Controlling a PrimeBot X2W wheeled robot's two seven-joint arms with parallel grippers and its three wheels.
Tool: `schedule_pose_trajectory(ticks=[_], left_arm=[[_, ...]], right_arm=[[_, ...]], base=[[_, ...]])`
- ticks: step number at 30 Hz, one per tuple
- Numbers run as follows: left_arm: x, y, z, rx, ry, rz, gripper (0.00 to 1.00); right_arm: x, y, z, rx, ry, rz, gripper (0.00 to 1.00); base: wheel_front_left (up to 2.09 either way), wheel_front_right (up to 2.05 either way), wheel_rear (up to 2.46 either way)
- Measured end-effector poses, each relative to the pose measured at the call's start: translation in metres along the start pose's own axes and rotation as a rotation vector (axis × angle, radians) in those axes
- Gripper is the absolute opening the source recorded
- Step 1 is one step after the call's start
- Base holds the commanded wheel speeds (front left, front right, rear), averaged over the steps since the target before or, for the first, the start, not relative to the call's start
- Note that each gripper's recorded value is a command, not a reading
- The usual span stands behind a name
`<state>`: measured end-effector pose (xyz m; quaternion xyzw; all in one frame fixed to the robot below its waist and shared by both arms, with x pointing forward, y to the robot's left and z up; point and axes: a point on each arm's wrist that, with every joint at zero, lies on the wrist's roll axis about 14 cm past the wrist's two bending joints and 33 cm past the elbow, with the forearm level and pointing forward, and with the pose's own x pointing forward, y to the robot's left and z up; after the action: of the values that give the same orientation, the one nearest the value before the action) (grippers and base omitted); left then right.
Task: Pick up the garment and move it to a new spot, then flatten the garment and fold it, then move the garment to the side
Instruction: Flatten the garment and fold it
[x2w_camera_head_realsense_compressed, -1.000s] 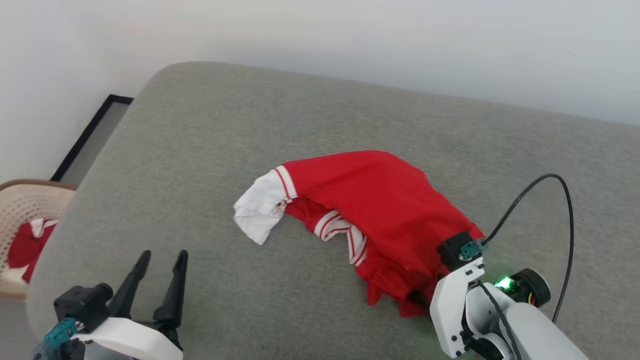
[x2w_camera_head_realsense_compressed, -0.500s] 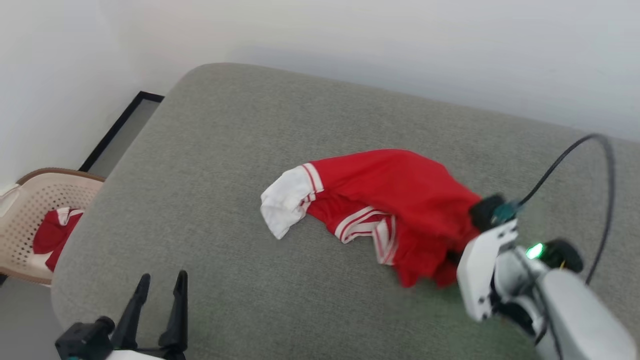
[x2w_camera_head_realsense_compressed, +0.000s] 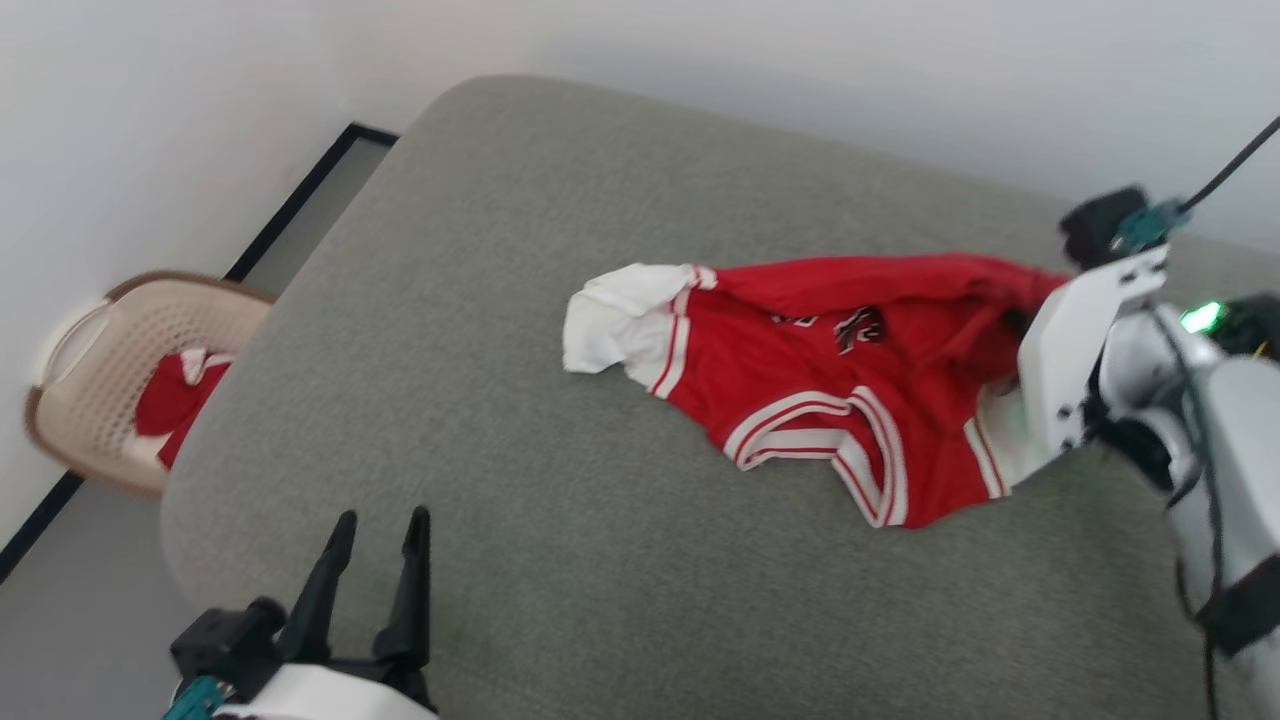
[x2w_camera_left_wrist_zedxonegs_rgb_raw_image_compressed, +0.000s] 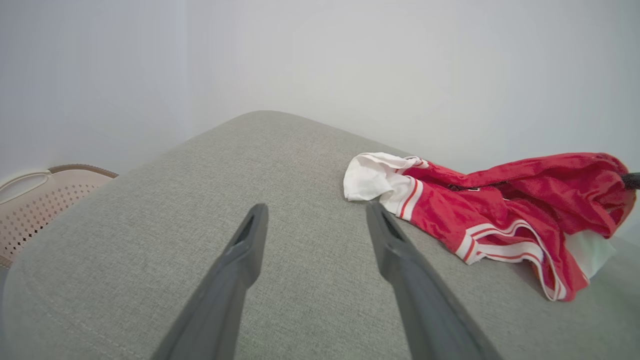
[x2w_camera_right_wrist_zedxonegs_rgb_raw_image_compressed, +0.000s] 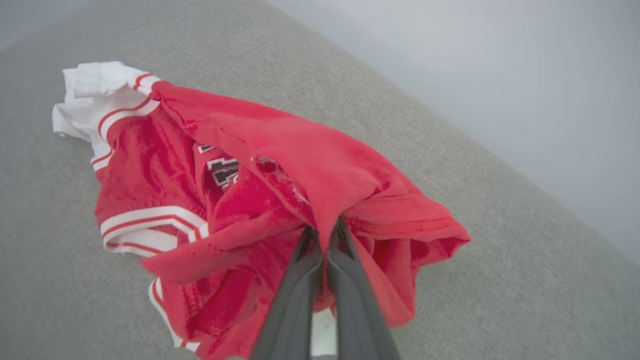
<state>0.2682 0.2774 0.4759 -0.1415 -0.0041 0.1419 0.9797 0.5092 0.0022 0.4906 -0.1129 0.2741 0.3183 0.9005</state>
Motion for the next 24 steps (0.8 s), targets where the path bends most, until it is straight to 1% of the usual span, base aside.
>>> schedule_pose_trajectory(ticks=[2, 4, 5, 10, 11, 13, 14, 16, 22, 24], left_arm=[[0.002, -0.001, 0.0, 0.001, 0.002, 0.001, 1.0], [0.003, -0.003, -0.001, 0.001, 0.008, -0.001, 1.0], [0.004, -0.004, -0.002, -0.001, 0.01, 0.001, 1.0], [0.008, -0.003, -0.002, -0.011, 0.017, 0.013, 1.0], [0.008, -0.003, -0.002, -0.011, 0.019, 0.015, 1.0], [0.011, -0.001, -0.003, -0.012, 0.024, 0.027, 1.0], [0.011, 0.0, -0.004, -0.012, 0.028, 0.03, 1.0], [0.011, 0.001, -0.006, -0.015, 0.036, 0.038, 1.0], [0.018, 0.0, -0.005, -0.02, 0.032, 0.03, 1.0], [0.02, -0.003, -0.006, -0.022, 0.031, 0.02, 1.0]], right_arm=[[0.009, -0.007, 0.008, -0.014, -0.012, -0.013, 0.0], [0.021, -0.013, 0.011, -0.005, -0.007, -0.021, 0.0], [0.026, -0.016, 0.01, -0.013, 0.004, -0.025, 0.0], [0.055, -0.026, 0.005, 0.026, 0.05, -0.034, 0.0], [0.06, -0.028, 0.004, 0.034, 0.057, -0.036, 0.04], [0.075, -0.03, -0.004, 0.058, 0.096, -0.039, 0.28], [0.079, -0.029, -0.007, 0.053, 0.112, -0.039, 1.0], [0.084, -0.027, -0.009, 0.05, 0.126, -0.037, 1.0], [0.081, -0.032, 0.011, 0.021, 0.064, -0.053, 1.0], [0.078, -0.034, 0.013, 0.008, 0.049, -0.059, 1.0]], base=[[0.0, 0.0, 0.0], [0.0, 0.0, 0.0], [0.0, 0.0, 0.0], [0.0, 0.0, 0.0], [0.0, 0.0, 0.0], [0.0, 0.0, 0.0], [0.0, 0.0, 0.0], [0.0, 0.0, 0.0], [0.0, 0.0, 0.0], [0.0, 0.0, 0.0]])
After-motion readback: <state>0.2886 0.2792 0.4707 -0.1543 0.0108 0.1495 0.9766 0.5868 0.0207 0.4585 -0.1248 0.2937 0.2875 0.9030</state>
